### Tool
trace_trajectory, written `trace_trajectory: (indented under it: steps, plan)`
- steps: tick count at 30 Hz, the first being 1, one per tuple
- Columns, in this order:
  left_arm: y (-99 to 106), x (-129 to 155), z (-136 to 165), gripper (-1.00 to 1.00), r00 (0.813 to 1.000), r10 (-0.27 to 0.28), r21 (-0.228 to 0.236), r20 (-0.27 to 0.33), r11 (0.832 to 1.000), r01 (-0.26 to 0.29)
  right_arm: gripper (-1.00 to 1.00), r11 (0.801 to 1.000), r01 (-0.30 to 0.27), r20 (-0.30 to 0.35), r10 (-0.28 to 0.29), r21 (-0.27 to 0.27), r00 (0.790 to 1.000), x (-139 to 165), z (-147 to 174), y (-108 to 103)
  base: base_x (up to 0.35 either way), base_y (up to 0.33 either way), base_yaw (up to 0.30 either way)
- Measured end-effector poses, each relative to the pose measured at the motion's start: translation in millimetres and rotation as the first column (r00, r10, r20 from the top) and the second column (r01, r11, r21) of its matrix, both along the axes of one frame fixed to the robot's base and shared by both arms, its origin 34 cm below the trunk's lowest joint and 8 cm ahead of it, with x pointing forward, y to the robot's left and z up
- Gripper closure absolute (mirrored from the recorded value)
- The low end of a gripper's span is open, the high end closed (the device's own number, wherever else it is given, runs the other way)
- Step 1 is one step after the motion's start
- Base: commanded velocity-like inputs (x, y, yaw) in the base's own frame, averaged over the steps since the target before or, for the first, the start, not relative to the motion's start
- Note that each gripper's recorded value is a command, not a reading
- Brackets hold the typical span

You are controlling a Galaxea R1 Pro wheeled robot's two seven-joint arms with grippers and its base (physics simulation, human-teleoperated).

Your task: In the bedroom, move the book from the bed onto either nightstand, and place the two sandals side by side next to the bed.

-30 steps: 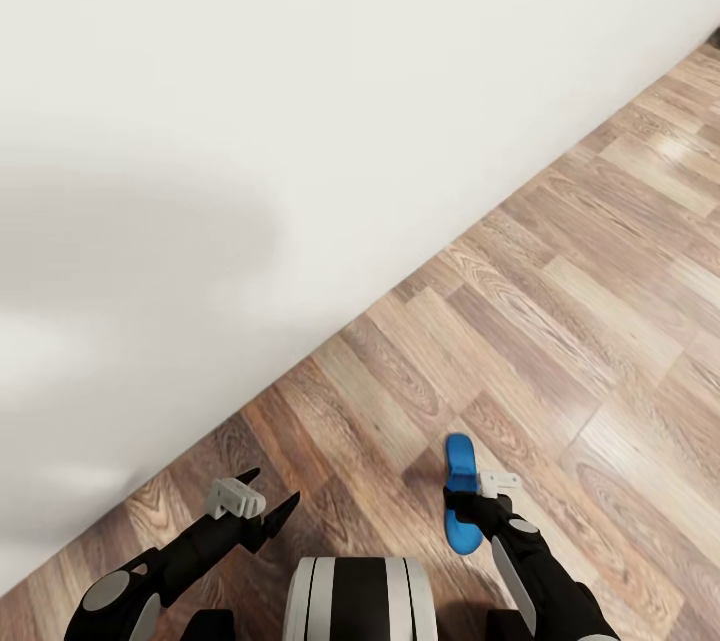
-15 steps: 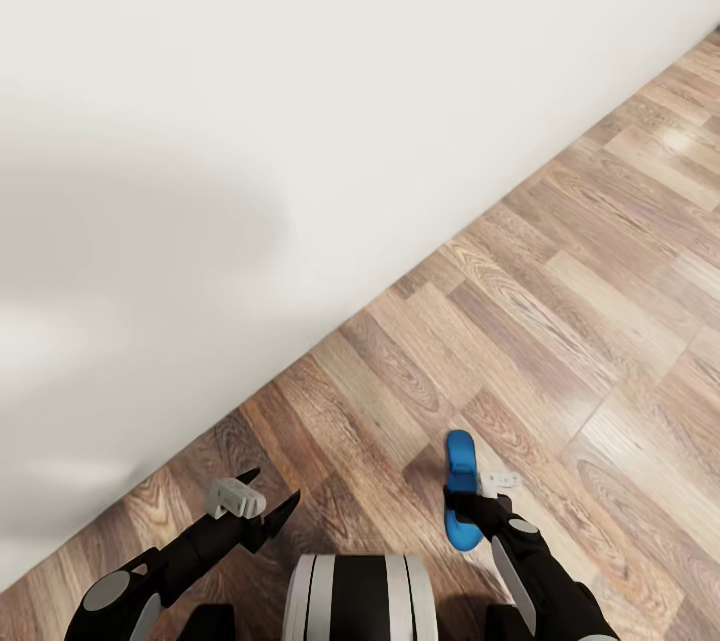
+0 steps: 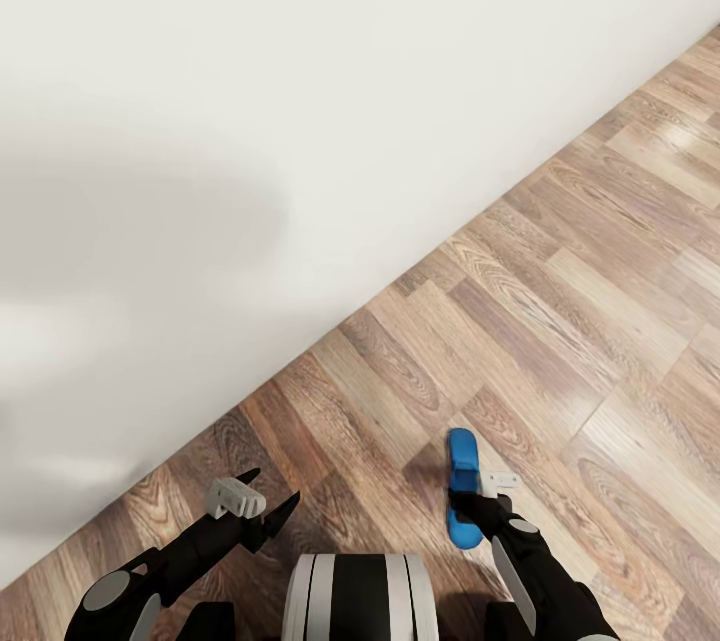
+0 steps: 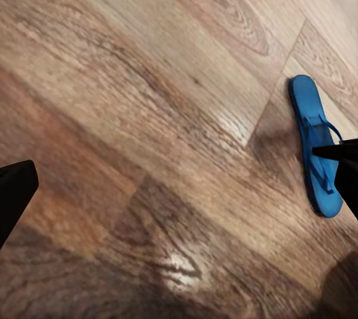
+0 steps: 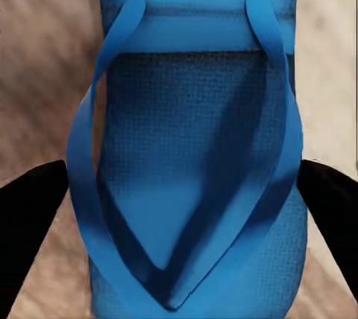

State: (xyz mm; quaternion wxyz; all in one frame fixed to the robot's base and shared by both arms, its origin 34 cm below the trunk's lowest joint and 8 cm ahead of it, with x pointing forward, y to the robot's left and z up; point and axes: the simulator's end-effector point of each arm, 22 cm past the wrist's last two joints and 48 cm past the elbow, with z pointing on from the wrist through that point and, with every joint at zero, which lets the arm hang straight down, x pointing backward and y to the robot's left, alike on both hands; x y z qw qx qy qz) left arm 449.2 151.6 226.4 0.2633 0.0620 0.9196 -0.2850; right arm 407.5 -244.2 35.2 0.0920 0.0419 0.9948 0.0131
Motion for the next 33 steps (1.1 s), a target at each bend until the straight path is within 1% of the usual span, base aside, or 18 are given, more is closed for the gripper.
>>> trace_trajectory:
  steps: [19, 33]
  plan:
    - [-0.4, -0.1, -0.1, -1.00, 1.000, 0.001, -0.001, -0.001, 1.000, -0.001, 1.00, 1.000, 0.001, 0.002, -0.001, 0.001, 1.000, 0.6, 0.2, 0.3, 0.000, 0.000, 0.000]
    - [-0.8, 12.2, 19.5, -1.00, 0.999, 0.000, -0.003, 0.047, 1.000, 0.000, 1.00, 1.000, 0.001, 0.051, -0.001, 0.001, 0.999, 22.7, 17.9, 0.4, 0.000, 0.000, 0.000]
